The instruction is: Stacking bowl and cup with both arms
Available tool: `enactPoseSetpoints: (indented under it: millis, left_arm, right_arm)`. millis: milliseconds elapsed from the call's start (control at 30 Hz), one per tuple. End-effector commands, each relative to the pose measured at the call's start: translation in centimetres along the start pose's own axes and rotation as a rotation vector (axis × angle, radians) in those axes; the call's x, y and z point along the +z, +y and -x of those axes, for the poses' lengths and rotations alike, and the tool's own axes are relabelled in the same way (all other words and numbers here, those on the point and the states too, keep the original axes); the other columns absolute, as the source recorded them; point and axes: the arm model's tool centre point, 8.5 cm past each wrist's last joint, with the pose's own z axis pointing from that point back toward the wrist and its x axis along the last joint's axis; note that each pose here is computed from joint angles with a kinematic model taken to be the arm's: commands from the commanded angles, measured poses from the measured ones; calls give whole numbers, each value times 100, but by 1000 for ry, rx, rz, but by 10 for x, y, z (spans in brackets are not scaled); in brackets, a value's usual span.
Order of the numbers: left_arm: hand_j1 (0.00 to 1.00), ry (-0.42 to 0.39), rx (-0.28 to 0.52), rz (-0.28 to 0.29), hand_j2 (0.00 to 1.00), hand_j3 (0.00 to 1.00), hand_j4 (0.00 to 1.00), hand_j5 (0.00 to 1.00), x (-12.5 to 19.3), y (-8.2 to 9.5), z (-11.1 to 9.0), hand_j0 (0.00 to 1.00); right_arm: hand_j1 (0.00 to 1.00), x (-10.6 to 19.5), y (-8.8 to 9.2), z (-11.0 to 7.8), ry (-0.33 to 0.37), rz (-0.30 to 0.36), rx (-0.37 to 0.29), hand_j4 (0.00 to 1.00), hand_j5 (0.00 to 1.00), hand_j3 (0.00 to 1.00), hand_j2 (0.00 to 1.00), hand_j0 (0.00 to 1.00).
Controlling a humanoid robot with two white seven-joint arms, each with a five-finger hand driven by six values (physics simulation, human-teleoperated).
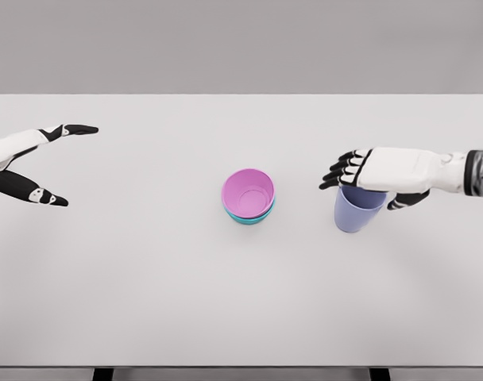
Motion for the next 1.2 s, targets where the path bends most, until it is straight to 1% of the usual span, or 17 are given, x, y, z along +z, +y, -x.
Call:
enactPoseSetpoints:
  millis: [0,133,233,267,300,333,367,400,467,500,600,633,733,800,1000,1033,1167]
  left_arm:
    - [100,-4,7,-6,100,100,100,100,-1,0,0,100]
    - [100,-5,8,-6,100,100,100,100,-1,0,0,100]
    - [100,-4,9,-6,100,100,100,100,-1,0,0,100]
    - [100,-4,9,-6,100,100,100,100,-1,0,0,100]
    - [100,-3,10,-6,100,100,100,100,-1,-1,1,100]
    - [100,-5,8,-6,100,100,100,100,-1,0,0,100]
    - [100,-5,8,-6,100,100,100,100,-1,0,0,100]
    - [100,-6,9,-6,100,100,100,100,-2,0,0,100]
    - [100,-6,9,-6,100,100,100,100,-2,0,0,100]
    - [100,-6,9,-6,100,100,100,100,-2,0,0,100]
    - [100,-15,14,-10,100,100,100,100,-5,-2,0,100]
    - [100,-15,14,-10,100,100,100,100,-5,-2,0,100]
    - [100,-15,14,-10,100,100,100,100,-5,-2,0,100]
    - [100,-15,14,-10,100,100,100,100,-5,-2,0,100]
    - [100,-15,14,-10,100,100,100,100,-5,-2,0,100]
    - [100,-15,14,-10,100,100,100,100,-5,-2,0,100]
    - [100,-15,14,-10,100,100,100,100,-5,-2,0,100]
  right_arm:
    - [100,-2,5,1,-1,-11,-15,100,100,100,100,100]
    - [100,-4,8,0,-5,-18,-17,100,100,100,100,100]
    - [100,-7,8,0,-2,-24,-6,100,100,100,100,100]
    - [97,-7,8,0,-2,-25,-4,97,97,97,97,97]
    - [88,-7,8,0,-2,-25,-4,88,88,88,88,88]
    - [77,-7,8,-1,-3,-25,-3,77,77,77,77,77]
    - [71,-7,8,-1,-3,-26,0,71,71,71,71,71]
    - [71,-8,8,-1,-4,-26,1,71,71,71,71,71]
    - [64,-8,7,-2,-6,-24,2,64,64,64,64,64]
    - [57,-8,7,-2,-7,-24,3,57,57,57,57,57]
    - [57,-7,4,-1,-3,-17,7,57,57,57,57,57]
    - [58,-11,-5,0,-6,3,17,58,58,58,58,58]
    - [58,-10,-14,1,-2,24,29,58,58,58,58,58]
    - [58,-12,-16,1,-4,30,31,58,58,58,58,58]
    - [58,-18,-46,-3,-20,122,62,58,58,58,58,58]
    - [58,-22,-48,-5,-30,133,63,58,58,58,58,58]
    - [58,-43,-74,-17,-85,198,93,58,58,58,58,58]
